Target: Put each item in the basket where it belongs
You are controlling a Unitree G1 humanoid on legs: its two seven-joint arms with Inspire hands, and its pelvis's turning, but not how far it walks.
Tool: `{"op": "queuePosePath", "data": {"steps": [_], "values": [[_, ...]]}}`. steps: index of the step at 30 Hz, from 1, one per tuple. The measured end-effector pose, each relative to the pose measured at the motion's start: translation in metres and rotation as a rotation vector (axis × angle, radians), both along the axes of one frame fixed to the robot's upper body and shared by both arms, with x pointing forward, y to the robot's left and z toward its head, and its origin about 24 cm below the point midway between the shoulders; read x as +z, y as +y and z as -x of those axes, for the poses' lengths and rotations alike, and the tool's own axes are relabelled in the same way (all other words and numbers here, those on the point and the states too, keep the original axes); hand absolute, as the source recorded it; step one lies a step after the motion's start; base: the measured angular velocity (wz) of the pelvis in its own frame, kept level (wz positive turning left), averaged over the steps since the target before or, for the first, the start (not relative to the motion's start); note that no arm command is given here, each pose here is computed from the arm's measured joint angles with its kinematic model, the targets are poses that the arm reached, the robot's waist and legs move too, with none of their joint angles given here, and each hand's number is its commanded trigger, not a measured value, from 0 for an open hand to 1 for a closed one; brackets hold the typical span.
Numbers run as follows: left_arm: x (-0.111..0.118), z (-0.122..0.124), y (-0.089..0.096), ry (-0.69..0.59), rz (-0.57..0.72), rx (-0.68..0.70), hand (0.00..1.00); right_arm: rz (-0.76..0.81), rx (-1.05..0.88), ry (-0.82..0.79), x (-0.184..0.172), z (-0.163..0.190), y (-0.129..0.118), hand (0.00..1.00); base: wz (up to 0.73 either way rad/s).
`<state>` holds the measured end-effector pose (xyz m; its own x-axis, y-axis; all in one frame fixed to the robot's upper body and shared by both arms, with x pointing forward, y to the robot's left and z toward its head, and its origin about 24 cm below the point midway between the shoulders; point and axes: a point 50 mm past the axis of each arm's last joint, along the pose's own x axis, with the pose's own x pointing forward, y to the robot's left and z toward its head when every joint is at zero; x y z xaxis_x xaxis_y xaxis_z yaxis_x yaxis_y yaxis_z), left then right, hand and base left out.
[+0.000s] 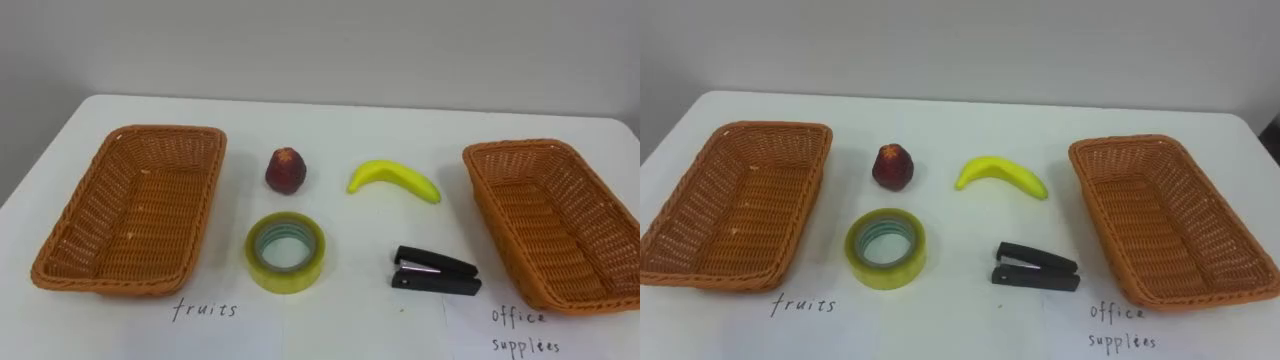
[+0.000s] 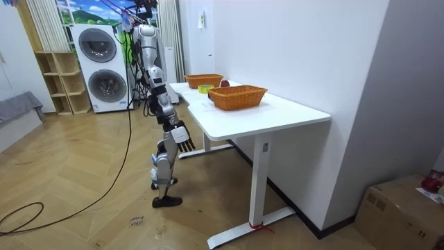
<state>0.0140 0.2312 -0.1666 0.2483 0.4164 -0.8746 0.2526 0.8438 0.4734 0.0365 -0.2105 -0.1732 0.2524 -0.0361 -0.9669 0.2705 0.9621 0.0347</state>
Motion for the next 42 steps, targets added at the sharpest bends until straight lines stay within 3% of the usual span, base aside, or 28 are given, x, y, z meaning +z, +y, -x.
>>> {"op": "queuePosePath", "data": {"steps": [26, 42], "values": [[0.002, -0.012, 0.001, -0.033, -0.034, -0.052, 0.00, -0.049, -0.128, -0.007, 0.000, 0.007, -0.002, 0.00, -0.05], [0.004, -0.002, 0.010, -0.044, -0.051, 0.038, 0.00, -0.015, -0.548, 0.030, 0.001, 0.039, -0.020, 0.00, -0.03]]}}
